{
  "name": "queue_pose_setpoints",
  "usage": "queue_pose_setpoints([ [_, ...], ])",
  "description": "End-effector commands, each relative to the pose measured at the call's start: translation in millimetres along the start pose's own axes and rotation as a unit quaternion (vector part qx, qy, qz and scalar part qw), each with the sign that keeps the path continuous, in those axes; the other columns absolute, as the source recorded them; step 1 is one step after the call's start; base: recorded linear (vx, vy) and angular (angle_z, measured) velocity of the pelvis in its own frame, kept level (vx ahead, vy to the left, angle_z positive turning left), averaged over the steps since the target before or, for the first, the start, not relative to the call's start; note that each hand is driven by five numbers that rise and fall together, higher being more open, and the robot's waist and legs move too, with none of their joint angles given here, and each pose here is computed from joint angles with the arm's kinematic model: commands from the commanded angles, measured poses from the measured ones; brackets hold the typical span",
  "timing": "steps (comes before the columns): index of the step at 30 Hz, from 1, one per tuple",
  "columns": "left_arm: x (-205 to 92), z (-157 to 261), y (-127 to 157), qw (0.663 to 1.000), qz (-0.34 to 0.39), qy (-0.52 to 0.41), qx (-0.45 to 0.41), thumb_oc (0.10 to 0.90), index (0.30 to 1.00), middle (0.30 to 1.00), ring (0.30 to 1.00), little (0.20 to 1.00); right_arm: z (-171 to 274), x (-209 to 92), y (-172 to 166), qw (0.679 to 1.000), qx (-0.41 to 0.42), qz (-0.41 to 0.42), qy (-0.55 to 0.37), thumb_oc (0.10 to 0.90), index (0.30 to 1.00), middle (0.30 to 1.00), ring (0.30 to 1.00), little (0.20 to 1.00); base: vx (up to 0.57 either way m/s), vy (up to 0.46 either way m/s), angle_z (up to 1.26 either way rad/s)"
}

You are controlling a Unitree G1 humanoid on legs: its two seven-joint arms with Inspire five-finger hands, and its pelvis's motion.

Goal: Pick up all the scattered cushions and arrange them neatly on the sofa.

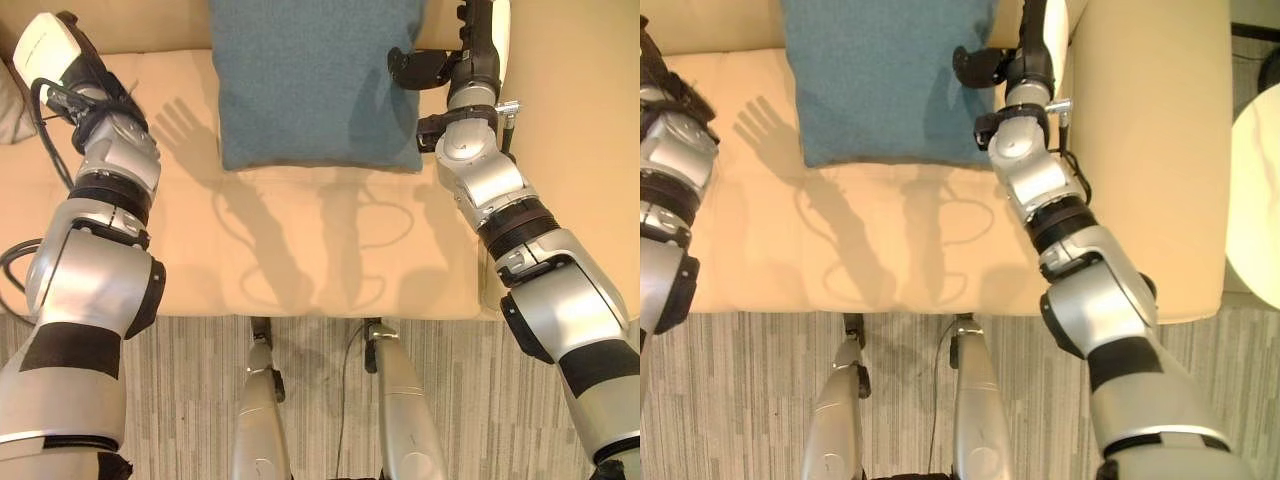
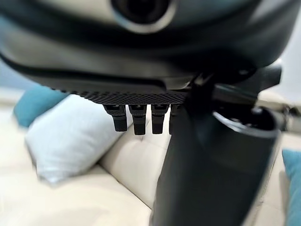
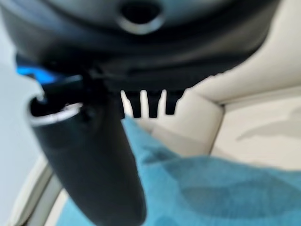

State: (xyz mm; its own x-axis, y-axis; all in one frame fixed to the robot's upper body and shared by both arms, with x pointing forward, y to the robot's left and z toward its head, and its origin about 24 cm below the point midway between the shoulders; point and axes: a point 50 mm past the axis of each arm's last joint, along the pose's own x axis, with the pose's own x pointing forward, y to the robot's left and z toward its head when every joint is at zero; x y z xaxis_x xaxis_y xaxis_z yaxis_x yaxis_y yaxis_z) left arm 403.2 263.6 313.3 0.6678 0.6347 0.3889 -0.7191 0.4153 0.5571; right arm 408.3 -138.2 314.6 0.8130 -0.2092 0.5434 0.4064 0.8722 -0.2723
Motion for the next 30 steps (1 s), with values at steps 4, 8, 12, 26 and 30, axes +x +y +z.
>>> queue_pose_setpoints([
  [4, -9, -36, 8, 0.993, 0.085, -0.068, -0.045, 0.800, 0.900, 0.900, 0.900, 0.900, -46, -27, -64, 0.992, -0.096, -0.060, -0.049, 0.800, 0.900, 0.900, 0.900, 0.900, 0.09, 0.026, 0.08],
  [8, -41, -118, 1, 0.996, 0.073, -0.035, -0.049, 0.800, 0.900, 0.900, 0.900, 0.900, -124, -89, -118, 0.970, -0.242, -0.031, 0.022, 0.800, 0.900, 0.900, 0.900, 0.900, 0.12, 0.043, 0.08],
  [12, -101, -216, 7, 0.998, 0.040, 0.025, -0.033, 0.800, 0.900, 0.900, 0.900, 0.900, -187, -168, -170, 0.925, -0.353, -0.007, 0.140, 0.800, 0.900, 0.900, 0.900, 0.900, 0.18, 0.084, 0.05],
  [26, -269, -412, 60, 0.905, -0.058, 0.412, 0.091, 0.800, 0.900, 0.900, 0.900, 0.900, -268, -345, -218, 0.826, -0.317, 0.013, 0.465, 0.800, 0.900, 0.900, 0.900, 0.900, 0.02, 0.127, -0.08],
  [30, -324, -435, 55, 0.842, -0.118, 0.509, 0.138, 0.800, 0.900, 0.900, 0.900, 0.900, -285, -376, -188, 0.801, -0.281, 0.056, 0.526, 0.800, 0.900, 0.900, 0.900, 0.900, -0.30, 0.150, -0.43],
])
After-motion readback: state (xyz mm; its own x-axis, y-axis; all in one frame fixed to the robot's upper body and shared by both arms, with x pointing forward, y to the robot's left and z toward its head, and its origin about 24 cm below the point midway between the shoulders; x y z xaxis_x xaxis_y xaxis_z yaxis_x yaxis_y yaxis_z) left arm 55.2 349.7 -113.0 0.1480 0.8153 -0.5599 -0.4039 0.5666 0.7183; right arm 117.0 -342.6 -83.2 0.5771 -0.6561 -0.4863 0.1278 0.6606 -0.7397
